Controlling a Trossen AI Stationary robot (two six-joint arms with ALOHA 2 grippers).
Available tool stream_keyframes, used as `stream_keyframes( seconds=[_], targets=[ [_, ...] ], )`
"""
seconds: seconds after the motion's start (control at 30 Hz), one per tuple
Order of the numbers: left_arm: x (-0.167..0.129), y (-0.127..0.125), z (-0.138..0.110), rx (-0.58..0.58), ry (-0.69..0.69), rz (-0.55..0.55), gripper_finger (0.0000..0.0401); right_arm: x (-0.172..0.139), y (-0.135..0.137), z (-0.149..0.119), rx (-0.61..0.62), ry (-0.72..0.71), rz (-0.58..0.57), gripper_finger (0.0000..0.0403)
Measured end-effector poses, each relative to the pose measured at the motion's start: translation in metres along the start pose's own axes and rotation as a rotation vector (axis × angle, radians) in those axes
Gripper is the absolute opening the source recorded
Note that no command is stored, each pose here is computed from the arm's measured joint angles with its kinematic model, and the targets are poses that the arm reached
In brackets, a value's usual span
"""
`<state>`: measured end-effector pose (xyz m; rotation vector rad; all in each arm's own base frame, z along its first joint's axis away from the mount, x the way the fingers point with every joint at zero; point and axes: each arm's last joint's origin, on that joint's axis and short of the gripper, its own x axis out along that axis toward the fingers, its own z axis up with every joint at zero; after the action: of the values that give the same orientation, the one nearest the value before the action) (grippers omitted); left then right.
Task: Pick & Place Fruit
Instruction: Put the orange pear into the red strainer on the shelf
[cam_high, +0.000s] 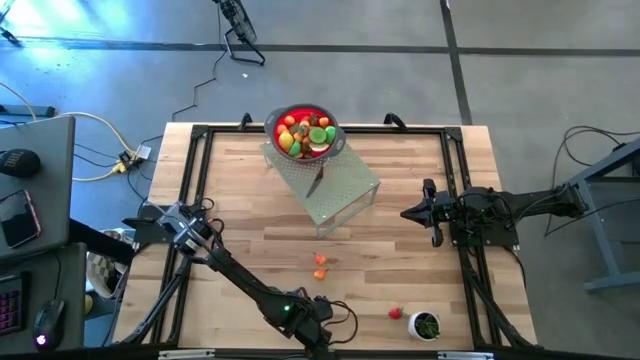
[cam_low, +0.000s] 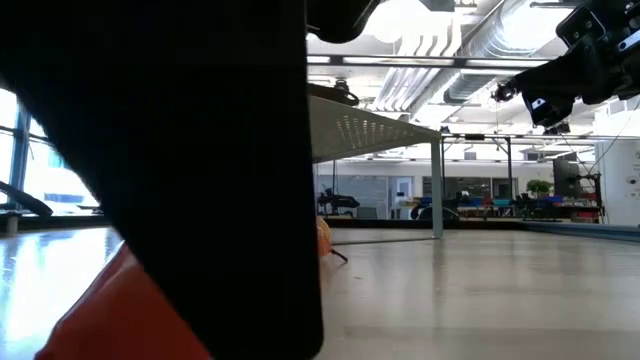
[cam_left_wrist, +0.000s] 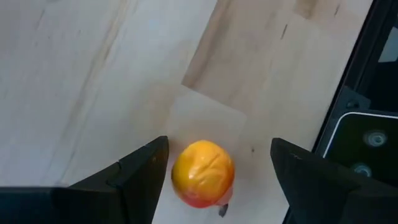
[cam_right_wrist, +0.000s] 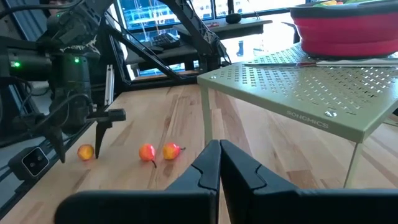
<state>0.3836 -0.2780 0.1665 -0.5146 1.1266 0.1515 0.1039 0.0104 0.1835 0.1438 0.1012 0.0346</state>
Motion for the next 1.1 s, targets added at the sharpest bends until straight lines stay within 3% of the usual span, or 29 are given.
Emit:
stream_keyframes(
  seconds=[0.17, 0.6, 1.1],
  targets=[
    [0.0001, 0.0001, -0.0001, -0.001, 0.005, -0.002, 0.0269, 0.0000, 0.0000, -0.0002, -0.001, 0.002, 0.000, 0.0002],
    [0.0004, 0.0041, -0.0023, -0.015, 0.059, 0.022, 0.0165, 0.0000, 0.0000, -0.0001, 0.000, 0.001, 0.000, 0.0002],
    [0.0004, 0.0048, -0.0038, -0.012, 0.080, 0.025, 0.0129, 0.0000, 0.0000, 0.0000, 0.000, 0.000, 0.000, 0.0002]
  ],
)
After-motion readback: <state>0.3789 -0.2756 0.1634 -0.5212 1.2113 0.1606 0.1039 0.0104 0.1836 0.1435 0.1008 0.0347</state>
